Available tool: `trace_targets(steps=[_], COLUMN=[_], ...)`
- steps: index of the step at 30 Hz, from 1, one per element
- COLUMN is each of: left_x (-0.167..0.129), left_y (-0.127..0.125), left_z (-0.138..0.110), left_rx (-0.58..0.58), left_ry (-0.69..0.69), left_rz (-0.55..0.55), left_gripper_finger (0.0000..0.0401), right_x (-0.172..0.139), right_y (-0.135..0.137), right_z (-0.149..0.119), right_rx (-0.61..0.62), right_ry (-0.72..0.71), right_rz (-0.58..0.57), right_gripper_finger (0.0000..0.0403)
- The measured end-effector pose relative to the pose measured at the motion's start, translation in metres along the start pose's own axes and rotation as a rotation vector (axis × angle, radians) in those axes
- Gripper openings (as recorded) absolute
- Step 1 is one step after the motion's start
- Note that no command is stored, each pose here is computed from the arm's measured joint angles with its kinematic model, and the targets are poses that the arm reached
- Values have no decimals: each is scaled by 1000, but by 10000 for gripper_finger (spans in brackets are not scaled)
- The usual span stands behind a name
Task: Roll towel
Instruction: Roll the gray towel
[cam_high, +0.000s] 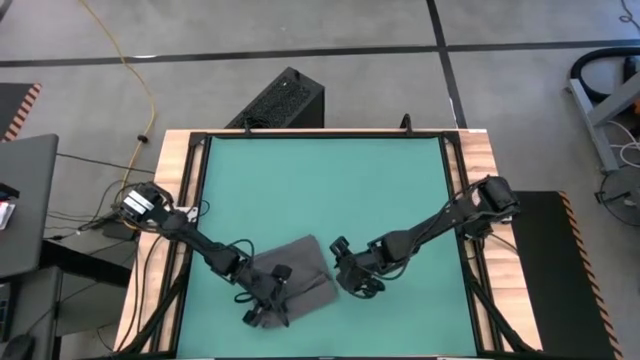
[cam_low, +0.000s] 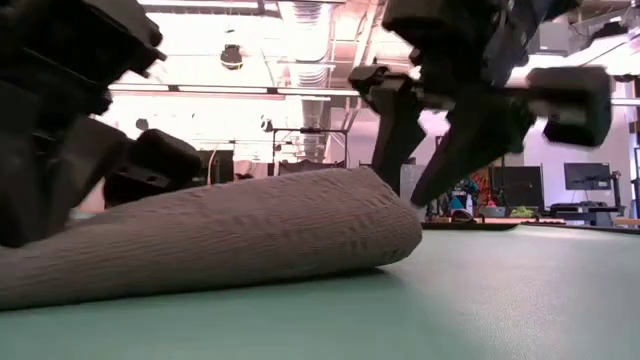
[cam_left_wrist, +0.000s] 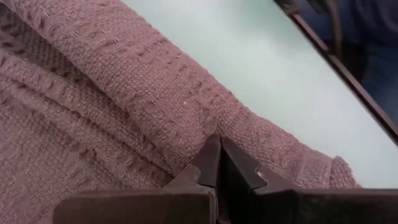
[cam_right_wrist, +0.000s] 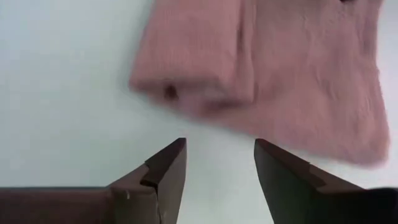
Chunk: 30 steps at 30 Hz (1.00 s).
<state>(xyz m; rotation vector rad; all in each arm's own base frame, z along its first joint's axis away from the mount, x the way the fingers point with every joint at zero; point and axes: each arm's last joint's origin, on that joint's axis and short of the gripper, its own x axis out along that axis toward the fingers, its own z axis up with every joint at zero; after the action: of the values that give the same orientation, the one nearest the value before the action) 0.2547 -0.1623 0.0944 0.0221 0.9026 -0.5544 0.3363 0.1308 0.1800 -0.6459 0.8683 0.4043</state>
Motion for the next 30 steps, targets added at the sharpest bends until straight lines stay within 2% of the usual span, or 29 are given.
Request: trace_targets(steps=[2, 5, 7, 9, 12, 14, 18, 26, 30], left_x=[0, 0, 0, 0, 0, 0, 0, 0, 0], left_y=[-4, -4, -4, -4, -4, -4, -5, -4, -4], left_z=[-1, -1, -1, -1, -1, -1, 0, 0, 0], left_rx=[21, 33, 36, 37, 24, 22, 29, 49, 59], left_ry=[8, 11, 12, 12, 11, 7, -2, -15, -16], left_rz=[-12, -17, -20, -20, -18, -14, -6, 13, 18], left_gripper_finger=[0, 0, 0, 0, 0, 0, 0, 0, 0], right_x=[-10, -23, -25, -19, -8, -3, 7, 12, 12], right_y=[1, 7, 18, 33, 53, 61, 64, 66, 67], right_z=[3, 12, 17, 20, 23, 27, 33, 25, 29], right_rx=[-7, -81, -187, -350, -584, -658, -660, -677, -670], right_ry=[-18, -71, -84, -55, 33, 47, 0, 48, 20], right_rz=[-1, -9, -8, -35, -167, -230, -272, -217, -236], right_gripper_finger=[213, 221, 228, 234, 244, 249, 250, 251, 251])
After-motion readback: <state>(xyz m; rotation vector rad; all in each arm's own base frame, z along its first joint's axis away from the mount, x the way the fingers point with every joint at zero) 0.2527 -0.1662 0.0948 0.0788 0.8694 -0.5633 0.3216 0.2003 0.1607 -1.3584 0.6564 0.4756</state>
